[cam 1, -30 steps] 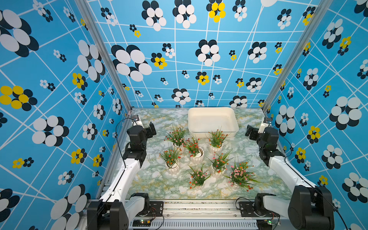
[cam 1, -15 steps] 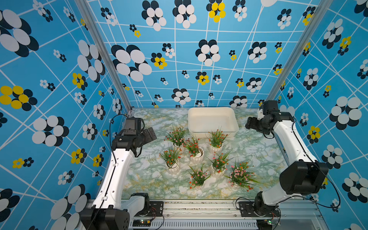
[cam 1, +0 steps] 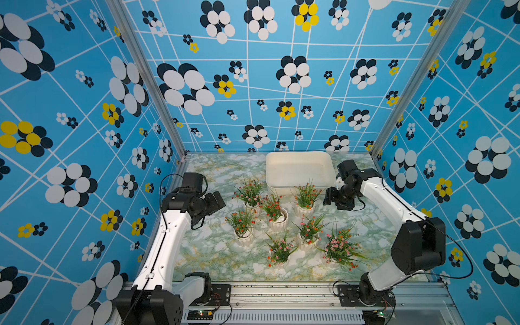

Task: Put the potted gypsophila into the storage box
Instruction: Pick up the baby's breath potted plant from the center of the board.

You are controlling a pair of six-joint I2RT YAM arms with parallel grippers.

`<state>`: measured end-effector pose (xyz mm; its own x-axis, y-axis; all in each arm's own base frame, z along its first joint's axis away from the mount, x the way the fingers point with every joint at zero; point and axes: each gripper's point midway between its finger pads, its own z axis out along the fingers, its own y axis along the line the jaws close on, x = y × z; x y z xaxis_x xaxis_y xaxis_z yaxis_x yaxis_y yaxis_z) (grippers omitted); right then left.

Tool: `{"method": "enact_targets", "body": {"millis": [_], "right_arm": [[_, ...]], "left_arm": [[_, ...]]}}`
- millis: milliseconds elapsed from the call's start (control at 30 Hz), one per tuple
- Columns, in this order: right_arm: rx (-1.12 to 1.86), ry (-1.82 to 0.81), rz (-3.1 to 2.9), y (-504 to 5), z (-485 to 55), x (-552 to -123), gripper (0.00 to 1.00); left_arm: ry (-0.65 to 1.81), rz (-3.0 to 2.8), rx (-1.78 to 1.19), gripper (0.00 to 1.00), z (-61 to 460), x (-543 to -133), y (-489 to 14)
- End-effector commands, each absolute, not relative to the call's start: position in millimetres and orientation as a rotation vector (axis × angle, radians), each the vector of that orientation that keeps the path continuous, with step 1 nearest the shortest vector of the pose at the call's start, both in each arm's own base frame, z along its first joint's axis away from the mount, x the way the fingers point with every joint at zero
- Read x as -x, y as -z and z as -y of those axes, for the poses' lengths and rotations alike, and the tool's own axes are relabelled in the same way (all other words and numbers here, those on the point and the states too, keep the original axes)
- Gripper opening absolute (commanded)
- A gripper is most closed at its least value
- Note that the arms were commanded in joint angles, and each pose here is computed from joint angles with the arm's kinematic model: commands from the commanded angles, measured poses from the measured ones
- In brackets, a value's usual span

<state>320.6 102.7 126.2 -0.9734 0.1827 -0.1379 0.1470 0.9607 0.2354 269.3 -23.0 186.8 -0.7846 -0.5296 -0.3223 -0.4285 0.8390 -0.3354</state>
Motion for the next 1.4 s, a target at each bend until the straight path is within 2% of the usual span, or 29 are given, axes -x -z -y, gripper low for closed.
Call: {"method": "enact_targets", "body": {"millis": [0,333,767,1033,1100,1233,1367], "right_arm": [[-0.302,-0.434,-2.877,-128.3,-125.4,-335.1,0.67],[-0.286,-0.381,-2.897,-105.1,-144.7,-347.2,0.57],[-0.271,-0.264,-2.921,-82.9,-142.7,-352.9,0.3],[-0.259,-0.215,-2.922,-77.6,-141.1,-355.6,0.21],[-0.248,-0.197,-2.922,-77.9,-141.3,-356.6,0.14],[-0.228,-0.167,-2.924,-80.5,-141.2,-357.2,0.1],[-0.205,-0.161,-2.913,-90.0,-143.2,-358.4,0.01]], "left_arm": [[0.387,-2.624,0.737,0.99,30.5,-267.0,-179.9],[0.395,-2.638,0.722,1.0,35.3,-269.8,-173.3],[0.408,-2.637,0.724,1.0,37.0,-271.6,-168.4],[0.411,-2.646,0.725,1.0,37.9,-273.9,-163.3],[0.416,-2.647,0.726,1.0,38.6,-274.3,-162.8],[0.416,-2.646,0.722,1.0,38.7,-275.0,-161.7],[0.414,-2.652,0.716,1.0,38.9,-276.7,-159.3]]}}
